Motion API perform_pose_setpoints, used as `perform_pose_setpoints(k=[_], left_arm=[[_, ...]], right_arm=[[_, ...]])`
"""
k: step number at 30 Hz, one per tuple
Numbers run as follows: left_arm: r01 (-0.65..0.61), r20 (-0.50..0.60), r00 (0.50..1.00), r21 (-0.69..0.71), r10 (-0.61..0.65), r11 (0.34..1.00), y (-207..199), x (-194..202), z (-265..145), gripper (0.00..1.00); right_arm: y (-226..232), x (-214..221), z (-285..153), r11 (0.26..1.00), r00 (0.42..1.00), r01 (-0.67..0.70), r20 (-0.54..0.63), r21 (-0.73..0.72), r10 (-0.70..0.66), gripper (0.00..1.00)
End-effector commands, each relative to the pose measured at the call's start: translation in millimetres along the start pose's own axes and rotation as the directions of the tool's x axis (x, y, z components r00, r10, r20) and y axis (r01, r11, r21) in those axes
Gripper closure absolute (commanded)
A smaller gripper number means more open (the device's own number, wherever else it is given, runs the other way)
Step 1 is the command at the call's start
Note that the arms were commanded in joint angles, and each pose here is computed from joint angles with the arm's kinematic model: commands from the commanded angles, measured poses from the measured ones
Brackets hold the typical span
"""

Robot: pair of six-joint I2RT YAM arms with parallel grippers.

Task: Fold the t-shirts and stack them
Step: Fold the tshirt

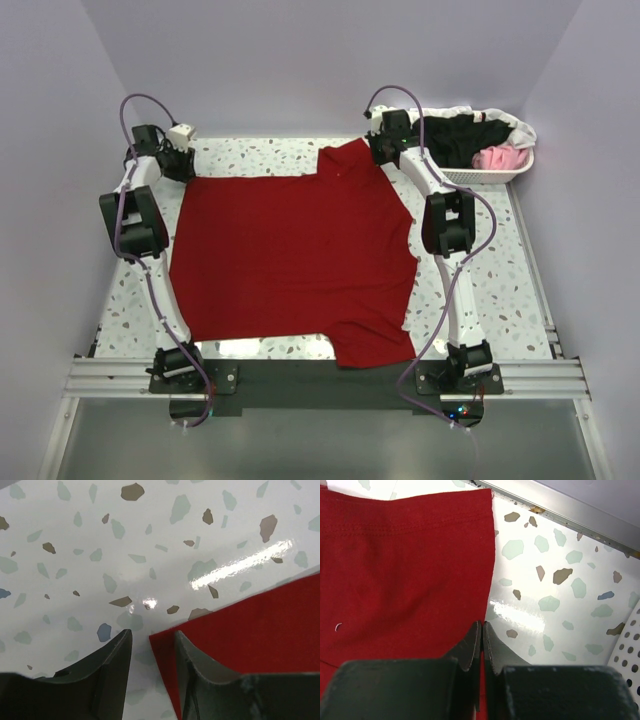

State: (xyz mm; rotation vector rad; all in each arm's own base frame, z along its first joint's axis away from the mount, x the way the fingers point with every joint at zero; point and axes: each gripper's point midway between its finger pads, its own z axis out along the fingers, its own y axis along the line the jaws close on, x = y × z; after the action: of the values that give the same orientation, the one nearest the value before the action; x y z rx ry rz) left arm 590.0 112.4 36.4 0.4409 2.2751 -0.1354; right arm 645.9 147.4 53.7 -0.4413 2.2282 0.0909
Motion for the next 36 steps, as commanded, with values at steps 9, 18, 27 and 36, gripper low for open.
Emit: perform_pose_setpoints(k=[9,18,27,36], left_arm=[[0.011,-0.051,0.999,-0.011,-0.011,1.000,6,16,14,0.67],[0.010,0.033,0.999,0.056,-0.012,0.998,-4,-9,6,1.00],[-0.042,0.236,0.971,0.006,0.040,0.999,7,-69,-45,1.00],[-0.077,0.305,0.950,0.035,0.063,0.996,3,-79,-82,1.00]], right_arm=[[-14,-57,-26,0.999,0.989,0.021,0.145,0.035,-0.026,1.00],[-16,-68,-29,0.999,0.985,0.030,0.171,0.043,-0.037,1.00],[-15,-104,-66,0.998,0.968,0.049,0.245,0.029,-0.054,1.00],[-15,-99,-89,0.997,0.973,0.071,0.216,0.025,-0.075,1.00]])
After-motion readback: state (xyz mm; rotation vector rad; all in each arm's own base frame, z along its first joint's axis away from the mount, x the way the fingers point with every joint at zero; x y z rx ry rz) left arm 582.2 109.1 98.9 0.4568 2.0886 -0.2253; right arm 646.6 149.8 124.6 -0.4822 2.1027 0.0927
